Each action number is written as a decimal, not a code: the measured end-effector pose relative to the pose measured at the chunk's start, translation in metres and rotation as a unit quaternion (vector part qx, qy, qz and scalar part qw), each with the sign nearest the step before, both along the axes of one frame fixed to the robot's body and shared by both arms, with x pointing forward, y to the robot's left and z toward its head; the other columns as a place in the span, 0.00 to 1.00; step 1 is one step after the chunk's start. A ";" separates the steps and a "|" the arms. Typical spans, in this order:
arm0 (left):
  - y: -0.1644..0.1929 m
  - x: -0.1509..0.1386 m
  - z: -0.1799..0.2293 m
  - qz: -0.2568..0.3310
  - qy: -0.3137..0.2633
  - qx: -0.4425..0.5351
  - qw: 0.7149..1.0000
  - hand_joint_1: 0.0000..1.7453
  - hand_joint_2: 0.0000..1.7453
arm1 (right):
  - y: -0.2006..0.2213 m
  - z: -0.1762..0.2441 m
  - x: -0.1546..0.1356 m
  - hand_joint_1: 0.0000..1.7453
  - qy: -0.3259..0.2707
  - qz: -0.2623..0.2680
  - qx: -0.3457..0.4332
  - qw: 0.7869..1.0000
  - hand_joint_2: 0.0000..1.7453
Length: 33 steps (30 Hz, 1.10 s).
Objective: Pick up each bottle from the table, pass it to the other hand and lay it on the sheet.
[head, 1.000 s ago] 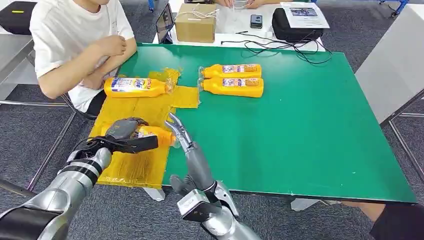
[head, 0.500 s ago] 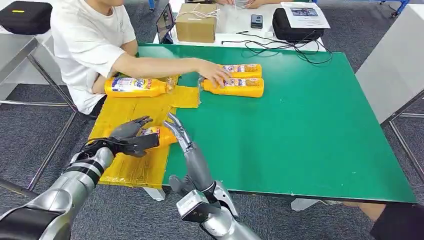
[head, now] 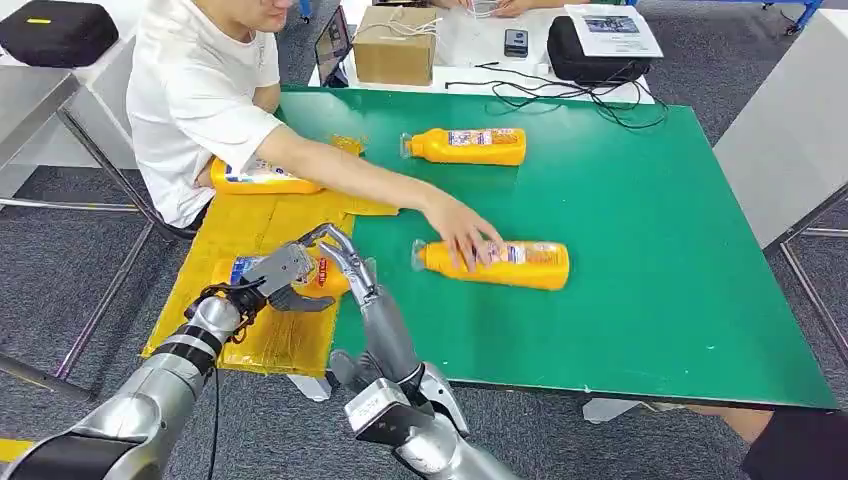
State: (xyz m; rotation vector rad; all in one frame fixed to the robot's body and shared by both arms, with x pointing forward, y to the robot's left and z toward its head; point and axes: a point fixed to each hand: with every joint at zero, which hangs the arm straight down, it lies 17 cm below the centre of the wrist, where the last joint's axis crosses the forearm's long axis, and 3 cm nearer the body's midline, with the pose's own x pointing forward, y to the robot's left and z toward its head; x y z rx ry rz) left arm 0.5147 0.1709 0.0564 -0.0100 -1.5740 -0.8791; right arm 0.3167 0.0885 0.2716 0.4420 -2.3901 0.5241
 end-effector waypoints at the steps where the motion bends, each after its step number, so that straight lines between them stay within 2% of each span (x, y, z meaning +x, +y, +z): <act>1: -0.001 0.001 0.005 0.005 -0.006 -0.010 1.000 0.00 1.00 | 0.000 -0.001 0.000 0.00 0.000 -0.001 -0.001 1.000 0.00; 5: -0.008 0.003 0.021 0.013 -0.017 -0.057 0.998 0.00 1.00 | 0.001 -0.002 -0.001 0.00 -0.001 -0.001 -0.003 1.000 0.00; 9: -0.011 0.011 0.066 0.051 -0.022 -0.201 0.978 0.00 1.00 | -0.001 -0.003 0.001 0.00 -0.003 -0.012 -0.004 1.000 0.00; 11: -0.009 0.014 0.104 0.067 -0.010 -0.341 0.938 0.00 1.00 | -0.002 -0.004 0.002 0.00 -0.004 -0.018 -0.004 1.000 0.00; 12: -0.007 0.013 0.115 0.068 -0.012 -0.373 0.925 0.00 1.00 | -0.002 -0.004 0.002 0.00 -0.004 -0.019 -0.005 1.000 0.00; 13: 0.002 0.013 0.140 0.070 -0.018 -0.443 0.893 0.00 1.00 | -0.002 -0.005 0.002 0.00 -0.005 -0.022 -0.006 1.000 0.00; 14: 0.009 0.011 0.157 0.070 -0.028 -0.481 0.874 0.00 1.00 | -0.002 -0.005 0.001 0.00 -0.007 -0.023 -0.008 1.000 0.00; 15: 0.015 0.008 0.168 0.072 -0.037 -0.503 0.860 0.00 1.00 | -0.002 -0.005 0.000 0.00 -0.010 -0.026 -0.009 1.000 1.00; 19: 0.037 -0.011 0.181 0.076 -0.053 -0.553 0.828 0.00 1.00 | -0.004 0.002 -0.005 0.00 -0.046 -0.055 -0.015 0.997 1.00; 22: 0.045 -0.030 0.184 0.074 -0.067 -0.573 0.814 0.00 1.00 | -0.005 0.009 -0.018 0.00 -0.094 -0.072 -0.027 0.993 1.00; 25: 0.062 -0.047 0.185 0.095 -0.093 -0.583 0.801 0.00 1.00 | -0.006 0.006 -0.028 0.00 -0.129 -0.087 -0.063 0.986 1.00; 28: 0.087 -0.069 0.185 0.127 -0.126 -0.591 0.787 0.00 1.00 | -0.014 -0.022 -0.017 0.00 -0.134 -0.117 -0.144 0.974 1.00; 33: 0.116 -0.110 0.189 0.155 -0.166 -0.593 0.773 0.00 1.00 | -0.060 -0.077 0.018 0.00 -0.111 -0.183 -0.244 0.946 1.00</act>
